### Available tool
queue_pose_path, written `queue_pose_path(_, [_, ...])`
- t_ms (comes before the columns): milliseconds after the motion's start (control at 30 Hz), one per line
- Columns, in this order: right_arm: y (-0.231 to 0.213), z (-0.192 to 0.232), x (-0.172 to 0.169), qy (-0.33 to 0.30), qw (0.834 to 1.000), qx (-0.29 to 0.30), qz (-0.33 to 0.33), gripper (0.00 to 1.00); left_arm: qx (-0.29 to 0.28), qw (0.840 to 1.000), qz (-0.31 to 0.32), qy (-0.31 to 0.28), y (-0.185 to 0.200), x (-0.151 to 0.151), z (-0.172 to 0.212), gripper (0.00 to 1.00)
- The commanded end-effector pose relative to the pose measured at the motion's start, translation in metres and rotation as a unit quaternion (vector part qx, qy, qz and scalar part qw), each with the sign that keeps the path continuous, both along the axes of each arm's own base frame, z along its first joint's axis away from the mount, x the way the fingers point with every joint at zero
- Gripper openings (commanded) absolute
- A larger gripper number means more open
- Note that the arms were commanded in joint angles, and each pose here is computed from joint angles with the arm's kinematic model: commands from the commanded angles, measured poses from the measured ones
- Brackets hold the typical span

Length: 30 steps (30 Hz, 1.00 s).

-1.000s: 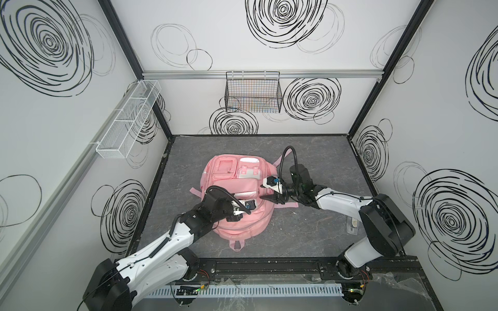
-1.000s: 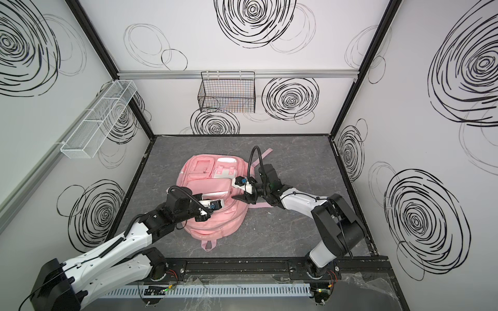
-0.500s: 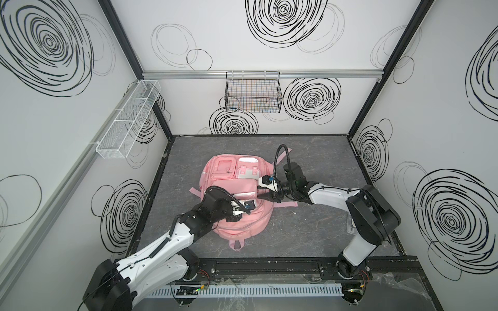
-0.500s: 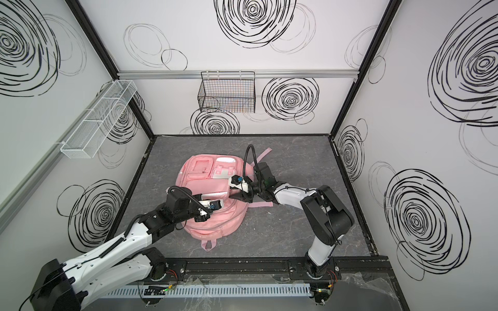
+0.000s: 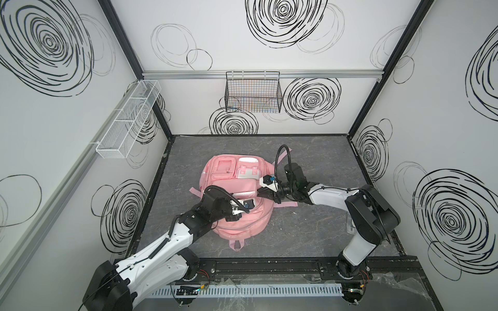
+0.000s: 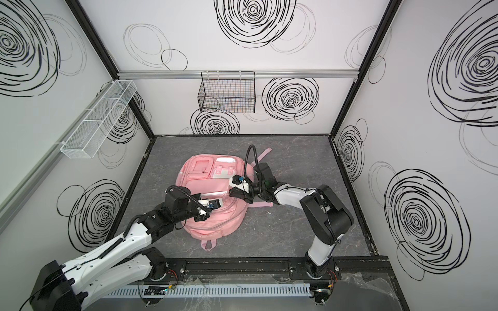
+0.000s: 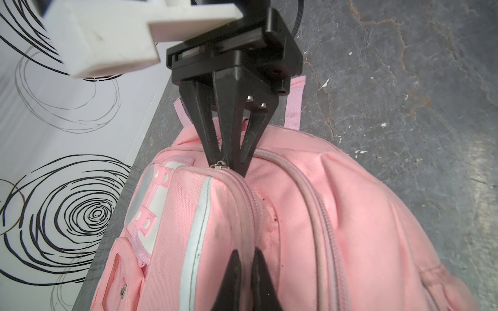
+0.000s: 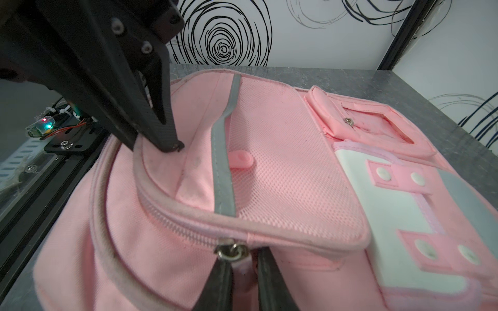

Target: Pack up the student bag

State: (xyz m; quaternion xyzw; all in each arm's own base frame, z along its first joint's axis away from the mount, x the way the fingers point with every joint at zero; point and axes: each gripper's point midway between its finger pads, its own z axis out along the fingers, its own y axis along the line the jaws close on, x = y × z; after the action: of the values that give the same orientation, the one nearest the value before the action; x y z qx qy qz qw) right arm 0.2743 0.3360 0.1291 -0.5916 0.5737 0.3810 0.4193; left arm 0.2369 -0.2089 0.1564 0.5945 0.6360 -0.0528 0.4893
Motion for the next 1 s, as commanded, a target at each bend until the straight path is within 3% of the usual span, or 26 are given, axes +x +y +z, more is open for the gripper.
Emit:
queue_pose_path(0, [-0.007,-0.001,-0.016,0.007,1.0,-0.003,0.015,0.14,-0.056,0.996,-0.003,-0.066,-0.009,0.013,0.042,0.0])
queue_pose_path(200, [-0.014,0.011,-0.018,-0.013,1.0,0.003,-0.013,0.03,-0.058,0.996,0.012,-0.063,-0.007,0.018,0.041,0.0])
queue_pose_path(433, [-0.024,0.023,0.005,-0.087,0.986,-0.039,-0.139,0.0,-0.085,0.994,0.05,-0.047,-0.016,0.033,0.051,0.0])
queue_pose_path(667, [-0.058,0.048,0.038,-0.186,0.926,-0.075,-0.32,0.0,-0.119,0.991,0.062,0.002,-0.037,0.035,0.058,0.0])
queue_pose_path(967, [-0.086,0.091,0.034,-0.269,0.87,-0.033,-0.411,0.0,-0.126,0.986,0.099,0.041,-0.036,0.044,0.048,0.0])
